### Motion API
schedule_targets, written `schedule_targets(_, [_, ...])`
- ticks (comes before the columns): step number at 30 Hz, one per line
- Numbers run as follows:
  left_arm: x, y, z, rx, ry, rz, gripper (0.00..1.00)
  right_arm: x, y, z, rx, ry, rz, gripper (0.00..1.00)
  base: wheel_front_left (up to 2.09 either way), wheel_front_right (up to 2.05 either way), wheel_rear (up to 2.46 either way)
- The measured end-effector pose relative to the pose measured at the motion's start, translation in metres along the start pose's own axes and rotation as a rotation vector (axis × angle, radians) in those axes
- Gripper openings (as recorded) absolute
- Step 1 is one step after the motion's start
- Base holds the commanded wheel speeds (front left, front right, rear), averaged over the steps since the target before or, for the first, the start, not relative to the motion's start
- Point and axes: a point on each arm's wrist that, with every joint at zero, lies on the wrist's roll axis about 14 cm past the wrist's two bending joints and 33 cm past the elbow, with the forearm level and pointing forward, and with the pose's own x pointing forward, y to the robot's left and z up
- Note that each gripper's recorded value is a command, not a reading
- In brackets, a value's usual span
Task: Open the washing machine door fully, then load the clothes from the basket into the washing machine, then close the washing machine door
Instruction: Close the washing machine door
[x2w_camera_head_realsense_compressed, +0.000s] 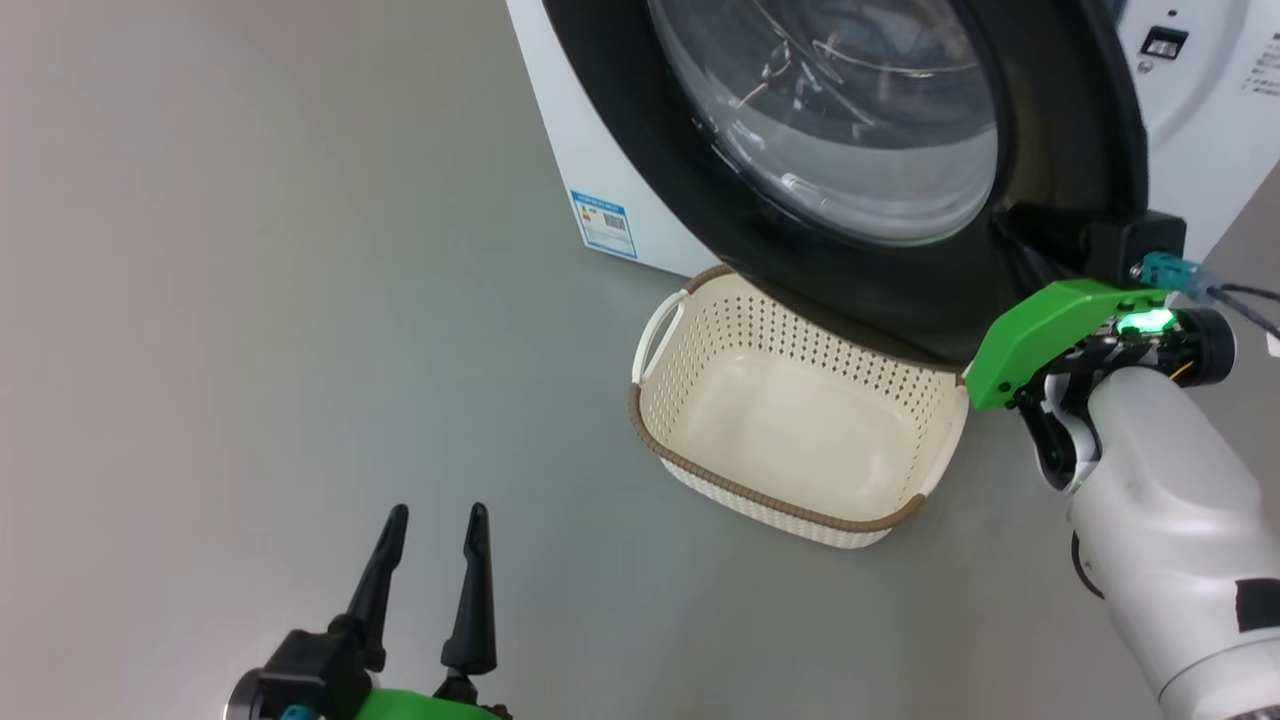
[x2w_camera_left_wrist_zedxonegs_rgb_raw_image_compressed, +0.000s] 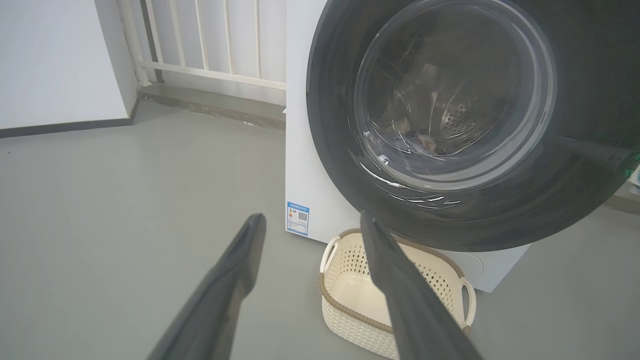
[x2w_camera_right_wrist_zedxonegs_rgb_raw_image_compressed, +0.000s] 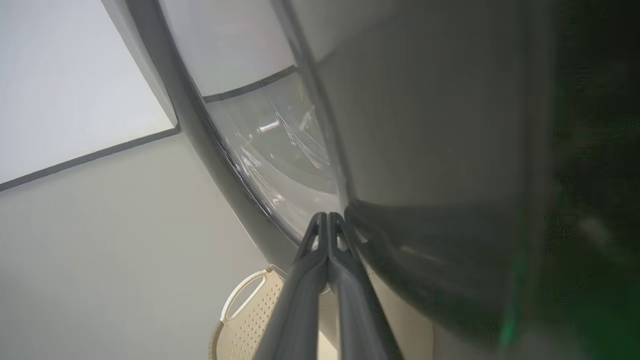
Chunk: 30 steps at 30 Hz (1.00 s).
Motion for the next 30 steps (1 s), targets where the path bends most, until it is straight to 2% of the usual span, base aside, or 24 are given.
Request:
schedule_targets(14, [0.014, -0.007, -0.013, 0.006, 0.042, 0.008, 1.0, 0.034, -0.038, -0.001, 0.074, -0.003, -0.072, 0.0, 0.0, 0.0, 0.0])
schedule_targets(30, [0.028, -0.029, -0.023, 0.006, 0.076, -0.031, 1.0, 0.059, -0.101, 0.033, 0.059, -0.077, -0.172, 0.0, -0.05, -0.05, -0.05])
